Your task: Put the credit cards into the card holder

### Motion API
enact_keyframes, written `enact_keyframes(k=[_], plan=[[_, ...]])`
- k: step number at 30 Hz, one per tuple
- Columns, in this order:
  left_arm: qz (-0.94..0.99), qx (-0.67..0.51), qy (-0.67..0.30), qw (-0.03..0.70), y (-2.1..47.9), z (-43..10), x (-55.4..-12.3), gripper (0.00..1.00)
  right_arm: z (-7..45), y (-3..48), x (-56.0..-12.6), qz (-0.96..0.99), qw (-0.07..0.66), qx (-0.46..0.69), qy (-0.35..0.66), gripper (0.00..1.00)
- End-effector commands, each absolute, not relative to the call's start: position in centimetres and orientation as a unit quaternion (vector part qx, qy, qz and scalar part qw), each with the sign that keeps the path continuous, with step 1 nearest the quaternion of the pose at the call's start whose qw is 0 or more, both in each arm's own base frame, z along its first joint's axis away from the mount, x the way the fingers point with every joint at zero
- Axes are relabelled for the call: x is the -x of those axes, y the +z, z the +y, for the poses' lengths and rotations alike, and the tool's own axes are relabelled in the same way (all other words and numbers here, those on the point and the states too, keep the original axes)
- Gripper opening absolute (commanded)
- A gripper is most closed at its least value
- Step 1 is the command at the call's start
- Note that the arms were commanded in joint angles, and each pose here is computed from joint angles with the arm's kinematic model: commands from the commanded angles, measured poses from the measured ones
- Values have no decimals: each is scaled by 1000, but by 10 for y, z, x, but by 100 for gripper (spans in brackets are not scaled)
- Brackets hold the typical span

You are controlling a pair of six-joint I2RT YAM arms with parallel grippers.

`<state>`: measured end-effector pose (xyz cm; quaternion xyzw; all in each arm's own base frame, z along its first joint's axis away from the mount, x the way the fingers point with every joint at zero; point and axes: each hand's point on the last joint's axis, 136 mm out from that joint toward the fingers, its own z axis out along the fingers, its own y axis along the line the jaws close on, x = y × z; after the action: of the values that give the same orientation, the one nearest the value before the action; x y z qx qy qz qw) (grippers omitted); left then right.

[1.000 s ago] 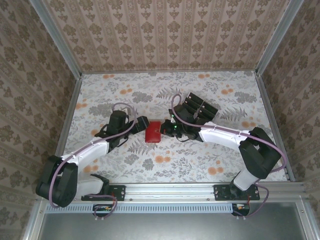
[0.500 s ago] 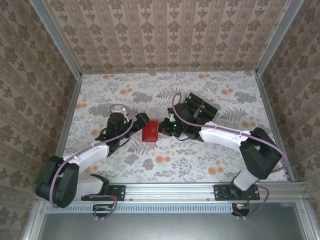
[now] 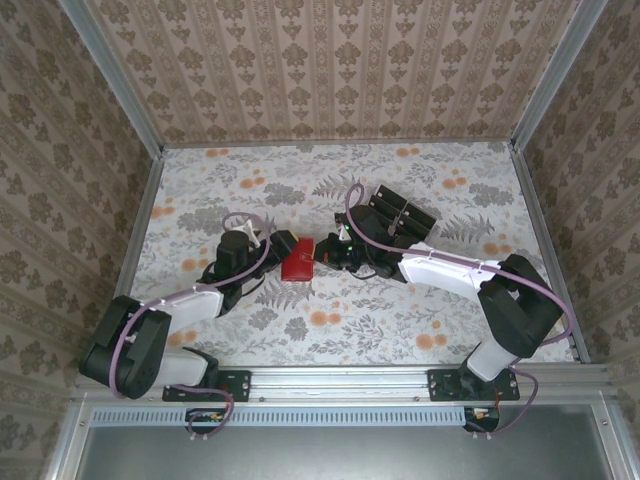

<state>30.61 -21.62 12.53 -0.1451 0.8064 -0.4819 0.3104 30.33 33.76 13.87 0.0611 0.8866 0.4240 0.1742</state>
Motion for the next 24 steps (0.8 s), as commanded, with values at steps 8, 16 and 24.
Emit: enact_keyframes(k=[8,16,24], plan=[[790,133,-504,322,135,-223,-306,1,339,142,-310,884,175,-61,430,16],[792,112,-487,350,139,-224,-306,0,308,151,-303,914,222,-46,336,54],[793,96,-475,369,145,-226,-303,0,326,152,-300,936,236,3,262,59]])
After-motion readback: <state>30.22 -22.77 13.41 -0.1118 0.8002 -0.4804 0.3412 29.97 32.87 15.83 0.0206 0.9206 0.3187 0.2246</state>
